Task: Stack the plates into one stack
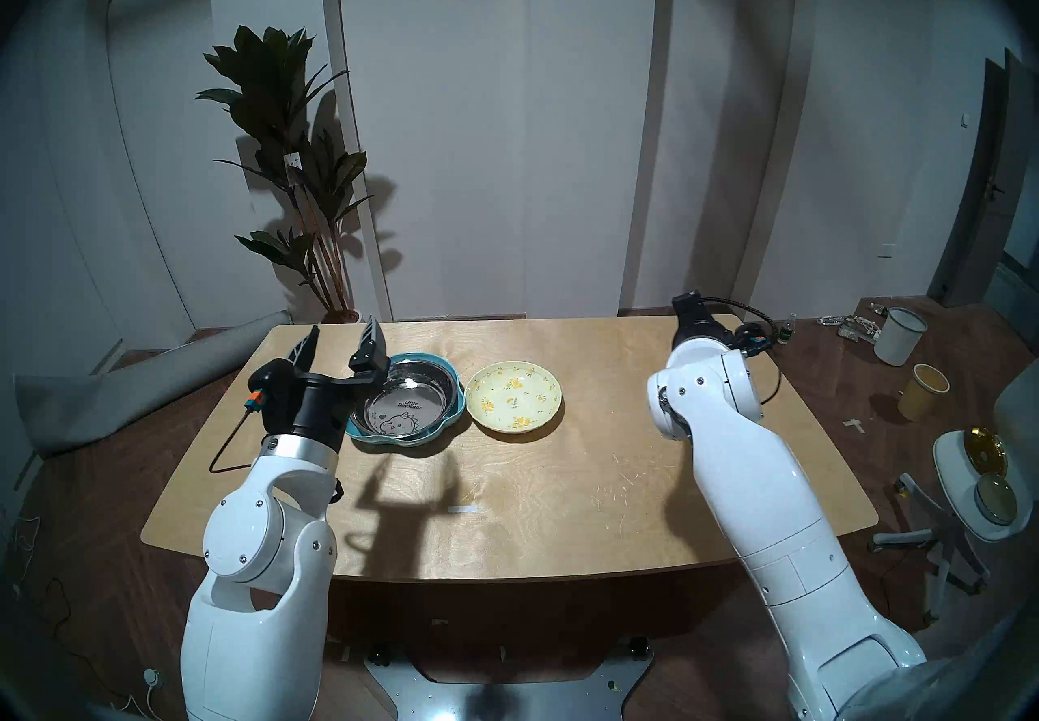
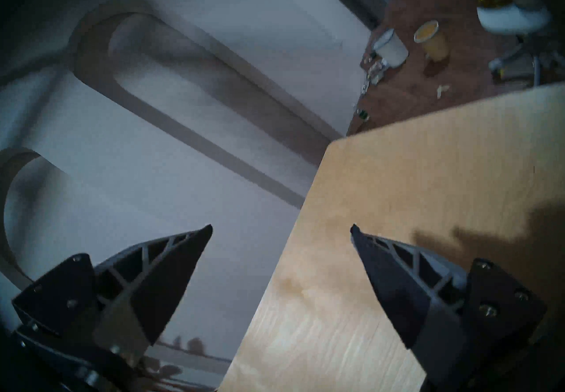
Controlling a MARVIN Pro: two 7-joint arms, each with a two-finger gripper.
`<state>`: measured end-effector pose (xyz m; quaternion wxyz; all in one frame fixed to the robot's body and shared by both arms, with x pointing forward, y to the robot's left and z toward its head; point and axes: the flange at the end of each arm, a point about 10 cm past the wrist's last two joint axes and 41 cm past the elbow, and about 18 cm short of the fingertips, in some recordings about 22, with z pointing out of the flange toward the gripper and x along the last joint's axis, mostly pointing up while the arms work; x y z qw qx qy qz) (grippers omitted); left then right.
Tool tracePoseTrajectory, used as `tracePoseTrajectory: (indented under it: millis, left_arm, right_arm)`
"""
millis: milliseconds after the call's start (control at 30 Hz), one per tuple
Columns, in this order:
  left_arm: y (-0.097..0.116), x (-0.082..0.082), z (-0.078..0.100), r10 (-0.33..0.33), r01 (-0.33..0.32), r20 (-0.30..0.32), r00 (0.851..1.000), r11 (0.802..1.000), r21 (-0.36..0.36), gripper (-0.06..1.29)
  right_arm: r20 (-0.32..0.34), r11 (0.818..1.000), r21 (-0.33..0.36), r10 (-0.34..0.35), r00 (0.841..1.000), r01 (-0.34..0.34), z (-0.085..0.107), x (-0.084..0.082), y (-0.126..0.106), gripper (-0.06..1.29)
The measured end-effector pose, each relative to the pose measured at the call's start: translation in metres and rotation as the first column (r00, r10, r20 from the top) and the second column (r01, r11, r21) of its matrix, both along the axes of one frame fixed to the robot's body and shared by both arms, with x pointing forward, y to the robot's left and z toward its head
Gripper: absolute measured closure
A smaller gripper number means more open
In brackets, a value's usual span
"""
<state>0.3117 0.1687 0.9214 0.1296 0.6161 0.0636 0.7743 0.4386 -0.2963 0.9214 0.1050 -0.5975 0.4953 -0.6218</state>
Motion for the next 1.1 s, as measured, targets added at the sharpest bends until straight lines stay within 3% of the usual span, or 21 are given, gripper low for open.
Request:
tracePoseTrajectory:
  millis: [167,333,533,733,900,1100]
  left_arm:
    - [-0.011,-0.014,0.006,-0.034,0.034,0.000,0.999,0.999,0.008,0.00]
    - [-0.017,-0.028,0.007,-0.041,0.042,-0.043,0.998,0.999,0.021,0.00]
    - [-0.024,-0.034,0.007,-0.055,0.058,-0.078,0.995,0.998,0.033,0.00]
    - [-0.037,-0.039,0.012,-0.091,0.096,-0.098,0.991,0.994,0.051,0.00]
    - [-0.050,-0.039,0.018,-0.122,0.130,-0.108,0.987,0.989,0.070,0.00]
    - [-0.063,-0.031,0.018,-0.141,0.151,-0.121,0.983,0.985,0.079,0.00]
  right_arm:
    - [-0.015,0.984,-0.177,0.000,1.000,-0.003,0.002,0.000,-0.022,0.03]
    - [-0.078,0.943,-0.326,0.037,0.996,-0.061,-0.007,0.011,-0.044,0.03]
    - [-0.139,0.918,-0.378,0.070,0.988,-0.118,-0.015,0.027,-0.061,0.03]
    - [-0.142,0.899,-0.394,0.146,0.979,-0.191,-0.003,0.037,-0.066,0.03]
    - [-0.132,0.871,-0.406,0.243,0.961,-0.276,0.016,0.033,-0.057,0.03]
    - [-0.186,0.840,-0.408,0.307,0.933,-0.358,0.019,0.018,-0.050,0.03]
